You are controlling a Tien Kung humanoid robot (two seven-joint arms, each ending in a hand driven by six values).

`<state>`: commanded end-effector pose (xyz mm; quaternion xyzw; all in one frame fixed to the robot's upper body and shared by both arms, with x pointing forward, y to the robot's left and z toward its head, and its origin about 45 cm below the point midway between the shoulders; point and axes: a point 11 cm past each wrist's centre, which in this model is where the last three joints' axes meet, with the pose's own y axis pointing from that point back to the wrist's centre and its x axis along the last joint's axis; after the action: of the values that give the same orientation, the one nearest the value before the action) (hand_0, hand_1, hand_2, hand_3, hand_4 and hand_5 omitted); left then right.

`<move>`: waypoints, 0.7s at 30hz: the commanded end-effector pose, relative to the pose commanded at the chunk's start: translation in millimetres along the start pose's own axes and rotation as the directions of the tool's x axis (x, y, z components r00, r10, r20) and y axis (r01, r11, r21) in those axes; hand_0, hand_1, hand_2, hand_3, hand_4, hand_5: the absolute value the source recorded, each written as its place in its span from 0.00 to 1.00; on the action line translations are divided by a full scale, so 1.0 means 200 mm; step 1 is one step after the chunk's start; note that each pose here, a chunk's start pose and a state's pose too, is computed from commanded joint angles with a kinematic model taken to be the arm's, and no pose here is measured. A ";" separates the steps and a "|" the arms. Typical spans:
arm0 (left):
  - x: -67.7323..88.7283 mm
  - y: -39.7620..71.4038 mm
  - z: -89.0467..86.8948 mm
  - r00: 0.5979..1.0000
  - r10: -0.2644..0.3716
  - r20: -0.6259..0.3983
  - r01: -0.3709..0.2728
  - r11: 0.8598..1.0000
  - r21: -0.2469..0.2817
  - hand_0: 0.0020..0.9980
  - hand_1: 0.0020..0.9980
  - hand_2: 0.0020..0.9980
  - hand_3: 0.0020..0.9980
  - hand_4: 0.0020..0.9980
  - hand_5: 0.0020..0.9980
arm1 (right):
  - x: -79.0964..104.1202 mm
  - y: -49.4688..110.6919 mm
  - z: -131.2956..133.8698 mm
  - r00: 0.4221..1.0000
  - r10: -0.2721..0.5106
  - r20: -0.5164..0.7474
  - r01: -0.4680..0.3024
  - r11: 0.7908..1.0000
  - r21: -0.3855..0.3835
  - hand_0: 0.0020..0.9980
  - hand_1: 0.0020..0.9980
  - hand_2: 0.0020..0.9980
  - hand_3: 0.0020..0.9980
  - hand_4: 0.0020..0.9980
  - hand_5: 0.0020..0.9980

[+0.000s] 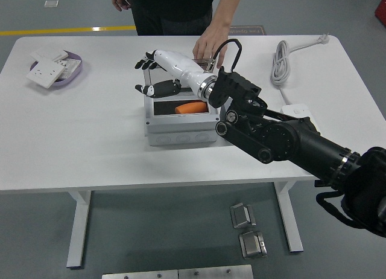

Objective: Pick up the cylinder from the cube,place it in the box,flap close box

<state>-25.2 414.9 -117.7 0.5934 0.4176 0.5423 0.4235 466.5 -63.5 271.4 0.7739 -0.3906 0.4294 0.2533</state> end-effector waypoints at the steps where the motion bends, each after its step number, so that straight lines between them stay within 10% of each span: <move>1: 0.00 0.00 0.00 1.000 0.001 0.001 -0.001 1.000 -0.001 0.59 0.63 0.59 0.59 0.64 0.28 | 0.03 -0.01 0.02 1.000 0.011 0.003 -0.011 1.000 -0.013 0.80 0.72 0.72 0.72 0.75 0.40; 21: 0.03 0.00 0.04 1.000 0.010 0.011 -0.010 1.000 -0.011 0.59 0.63 0.58 0.59 0.63 0.27 | 0.15 0.01 0.40 1.000 0.027 -0.008 -0.028 0.974 -0.227 0.79 0.71 0.71 0.71 0.73 0.40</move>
<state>-17.0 420.9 -115.7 0.5963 0.4093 0.5433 0.4263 512.3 -133.8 257.8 0.7333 -0.4472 0.3875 0.3349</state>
